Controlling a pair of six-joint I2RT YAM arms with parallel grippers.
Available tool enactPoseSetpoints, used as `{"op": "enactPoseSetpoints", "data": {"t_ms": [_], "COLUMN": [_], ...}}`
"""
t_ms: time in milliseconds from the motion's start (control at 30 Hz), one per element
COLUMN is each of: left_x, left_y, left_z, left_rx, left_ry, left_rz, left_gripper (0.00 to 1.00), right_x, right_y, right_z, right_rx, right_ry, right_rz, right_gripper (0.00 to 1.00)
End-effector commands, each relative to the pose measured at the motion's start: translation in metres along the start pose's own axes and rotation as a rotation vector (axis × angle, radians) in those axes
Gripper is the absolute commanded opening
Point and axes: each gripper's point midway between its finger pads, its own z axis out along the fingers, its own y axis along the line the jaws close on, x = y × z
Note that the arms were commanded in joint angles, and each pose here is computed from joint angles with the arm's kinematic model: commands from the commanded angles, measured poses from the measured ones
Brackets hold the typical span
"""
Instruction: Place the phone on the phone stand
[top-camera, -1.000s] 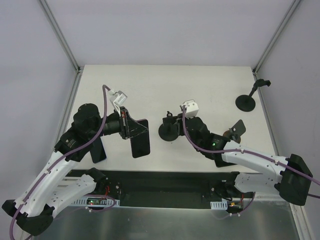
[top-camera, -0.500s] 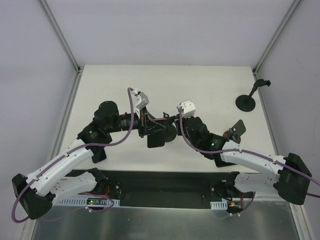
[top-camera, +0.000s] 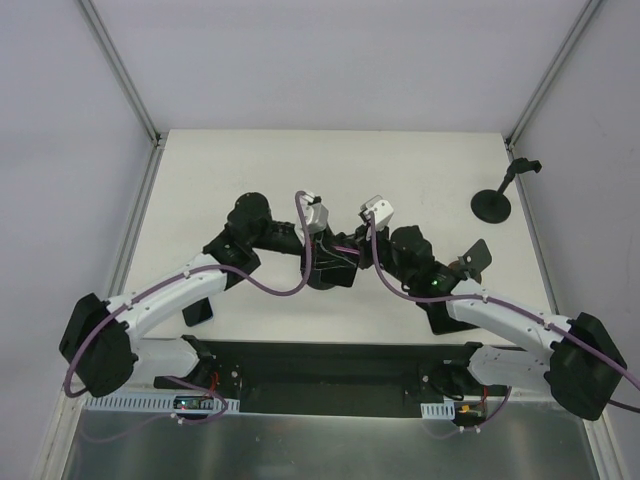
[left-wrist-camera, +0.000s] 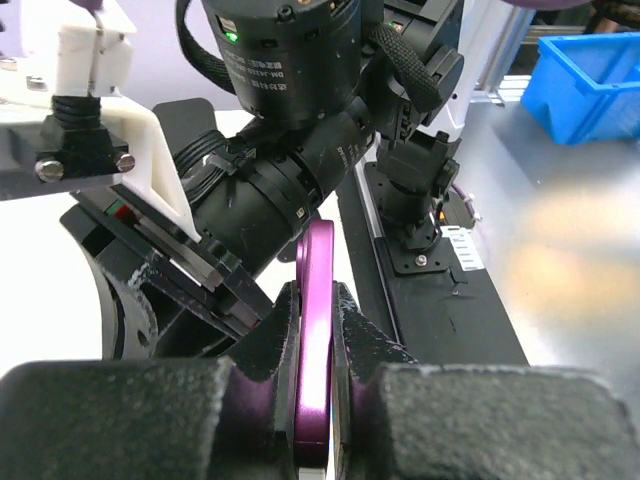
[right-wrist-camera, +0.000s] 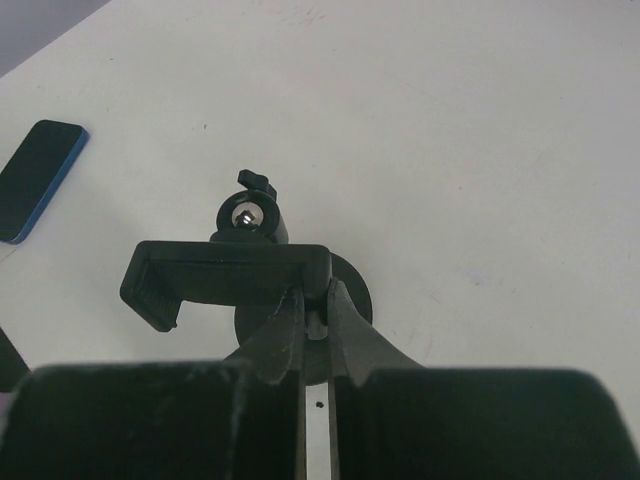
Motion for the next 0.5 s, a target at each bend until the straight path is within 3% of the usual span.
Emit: {"op": "enactPoseSetpoints", "data": {"t_ms": [0, 200, 467], "left_x": [-0.041, -0.036, -0.023], "left_y": [-0.008, 0.007, 0.03], "left_z": [0.015, 0.025, 0.018], "left_rx": [0.163, 0.234, 0.204], "left_ry": [-0.09, -0.06, -0.045], "left_rz": [0.201, 0.183, 0.168], "left_gripper": [0.0, 0.0, 0.0], "right_x": [-0.015, -0.013, -0.013], "right_y": [0.028, 0.031, 0.034], "right_z": [-0.005, -0.006, -0.007], "right_rx": [-0.177, -0.213, -0.245], "right_ry": [-0.056, -0.059, -0.065], "right_rz": [0.038, 0.039, 0.058], "right_gripper": [0.01, 0.01, 0.01]}}
